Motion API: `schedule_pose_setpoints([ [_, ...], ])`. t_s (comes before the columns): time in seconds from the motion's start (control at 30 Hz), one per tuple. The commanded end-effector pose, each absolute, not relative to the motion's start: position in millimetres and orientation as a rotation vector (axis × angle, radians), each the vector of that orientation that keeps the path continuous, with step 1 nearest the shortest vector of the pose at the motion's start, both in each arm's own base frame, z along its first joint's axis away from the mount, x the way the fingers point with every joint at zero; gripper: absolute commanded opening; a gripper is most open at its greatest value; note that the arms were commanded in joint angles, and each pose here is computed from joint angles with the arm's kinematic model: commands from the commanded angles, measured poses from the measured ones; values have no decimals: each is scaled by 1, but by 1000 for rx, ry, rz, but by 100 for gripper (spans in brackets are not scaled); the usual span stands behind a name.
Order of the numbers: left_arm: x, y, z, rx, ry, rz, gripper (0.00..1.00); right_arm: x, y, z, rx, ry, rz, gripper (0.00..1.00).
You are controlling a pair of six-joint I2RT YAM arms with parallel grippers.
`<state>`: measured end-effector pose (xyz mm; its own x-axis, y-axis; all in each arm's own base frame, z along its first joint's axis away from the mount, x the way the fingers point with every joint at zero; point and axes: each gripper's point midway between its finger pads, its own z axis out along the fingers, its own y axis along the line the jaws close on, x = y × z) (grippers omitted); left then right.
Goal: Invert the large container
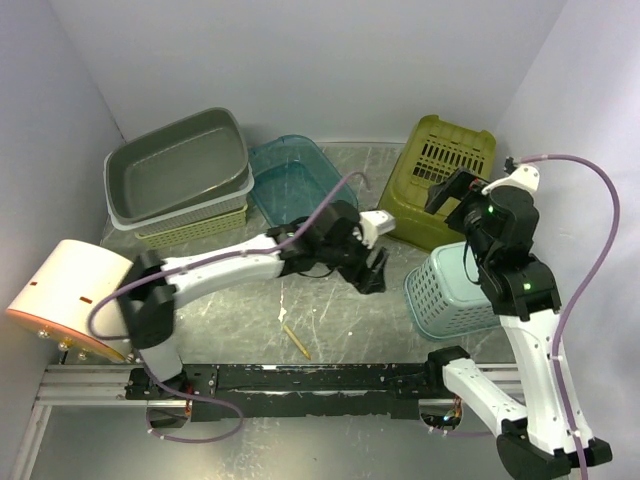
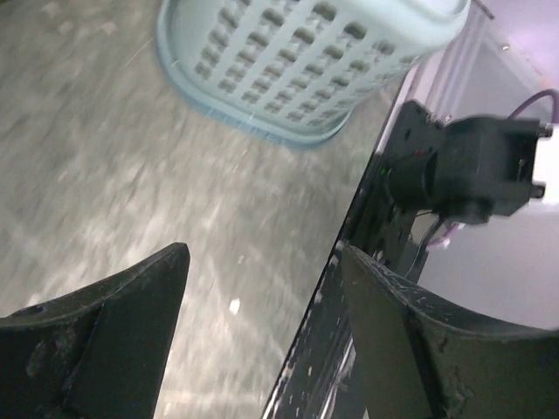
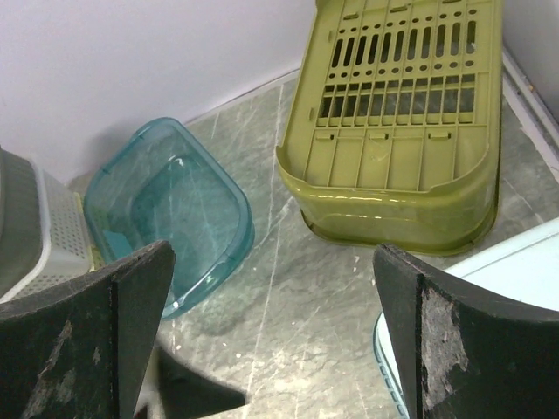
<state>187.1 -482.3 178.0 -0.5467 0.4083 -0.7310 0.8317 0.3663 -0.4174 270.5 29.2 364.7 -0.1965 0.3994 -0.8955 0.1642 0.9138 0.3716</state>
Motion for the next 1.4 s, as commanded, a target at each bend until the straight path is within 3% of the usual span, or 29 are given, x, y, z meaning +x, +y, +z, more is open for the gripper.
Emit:
schedule_pose_setpoints([
  [0.0,192,-412,193,988,2147,-884,81,292,45,342,330,1857,233,98],
  [0.13,191,-346,199,758,2279,-669,81,318,90,328,179,1919,386,97],
  [0.27,197,-286,204,446,2257,-536,86,331,181,307,-58,1978,393,97],
  [0.53,175,-174,160,-265,2298,-407,86,356,305,200,-515,2160,400,97],
  [0.93,176,-124,164,-365,2259,-146,87,399,385,97,-741,2268,413,85],
  [1.03,181,-128,170,-349,2243,-148,87,404,397,82,-753,2292,429,70],
  [1.17,186,-135,178,-316,2222,-173,87,401,399,95,-718,2306,462,29],
  [1.3,191,-143,181,-272,2212,-187,87,398,389,145,-634,2244,526,4],
  [1.37,193,-148,183,-251,2212,-197,88,398,380,175,-564,2222,595,0],
])
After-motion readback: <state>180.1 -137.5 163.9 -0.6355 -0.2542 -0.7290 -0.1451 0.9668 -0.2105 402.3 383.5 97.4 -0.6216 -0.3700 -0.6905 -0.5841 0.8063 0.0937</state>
